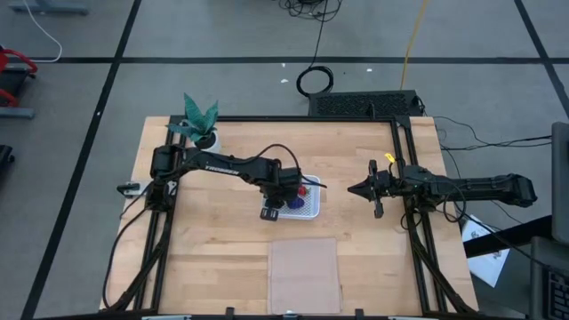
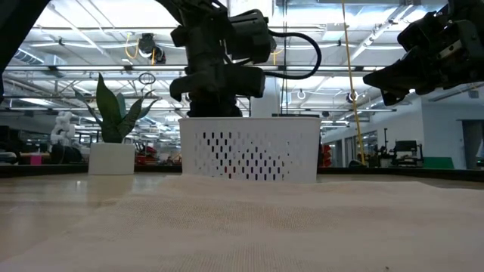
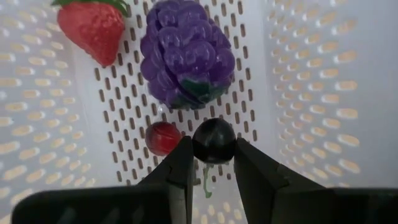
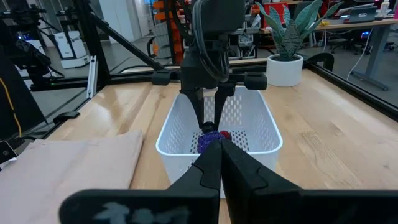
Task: Pick and placing Produce into tupperware
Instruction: Put the black cherry into the white bin
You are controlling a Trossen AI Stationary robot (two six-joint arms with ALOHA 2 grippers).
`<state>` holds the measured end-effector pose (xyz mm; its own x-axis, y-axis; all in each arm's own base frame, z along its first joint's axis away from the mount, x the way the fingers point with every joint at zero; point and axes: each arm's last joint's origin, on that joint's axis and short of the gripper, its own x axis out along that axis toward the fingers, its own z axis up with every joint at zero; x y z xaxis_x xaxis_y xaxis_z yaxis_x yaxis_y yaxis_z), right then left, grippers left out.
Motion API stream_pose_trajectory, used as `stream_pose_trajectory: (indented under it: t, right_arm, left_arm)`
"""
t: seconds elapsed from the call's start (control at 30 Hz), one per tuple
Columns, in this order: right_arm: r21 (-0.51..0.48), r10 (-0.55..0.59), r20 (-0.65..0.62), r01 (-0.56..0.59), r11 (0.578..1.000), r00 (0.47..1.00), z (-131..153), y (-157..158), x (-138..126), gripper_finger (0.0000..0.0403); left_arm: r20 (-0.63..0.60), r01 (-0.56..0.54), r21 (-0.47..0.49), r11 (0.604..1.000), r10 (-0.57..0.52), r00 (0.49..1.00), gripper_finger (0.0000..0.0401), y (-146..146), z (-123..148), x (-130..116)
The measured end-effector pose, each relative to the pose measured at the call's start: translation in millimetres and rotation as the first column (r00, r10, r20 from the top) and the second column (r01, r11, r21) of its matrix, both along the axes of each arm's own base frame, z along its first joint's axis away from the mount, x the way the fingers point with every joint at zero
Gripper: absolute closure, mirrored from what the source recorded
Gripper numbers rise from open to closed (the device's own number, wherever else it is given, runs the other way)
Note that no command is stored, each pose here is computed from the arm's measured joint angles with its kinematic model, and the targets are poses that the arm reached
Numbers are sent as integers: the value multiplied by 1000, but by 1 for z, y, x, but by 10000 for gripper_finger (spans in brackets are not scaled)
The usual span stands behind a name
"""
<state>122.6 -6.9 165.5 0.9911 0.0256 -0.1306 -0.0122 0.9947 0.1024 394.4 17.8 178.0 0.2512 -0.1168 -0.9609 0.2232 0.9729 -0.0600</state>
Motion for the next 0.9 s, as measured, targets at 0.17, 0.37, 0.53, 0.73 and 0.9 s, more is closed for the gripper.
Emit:
stream_pose_trajectory:
  t: [0.17,0.37,0.53,0.73,0.9]
  right_arm:
    - [0,0,0,0,1000,1000,0,0,0,403]
    - [0,0,0,0,1000,1000,0,0,0,403]
    - [0,0,0,0,1000,1000,0,0,0,403]
    - [0,0,-1,0,1000,1000,0,0,0,403]
    - [0,0,0,0,1000,1000,0,0,0,403]
  left_arm:
    - [18,-3,-3,1000,3,1000,318,0,0,2]
    - [42,20,-55,998,-18,999,318,-2,1,4]
    - [43,23,-60,998,-21,999,318,-2,1,4]
    - [90,97,-130,987,-85,992,318,-4,3,6]
    - [129,114,-172,978,-92,987,318,-5,4,9]
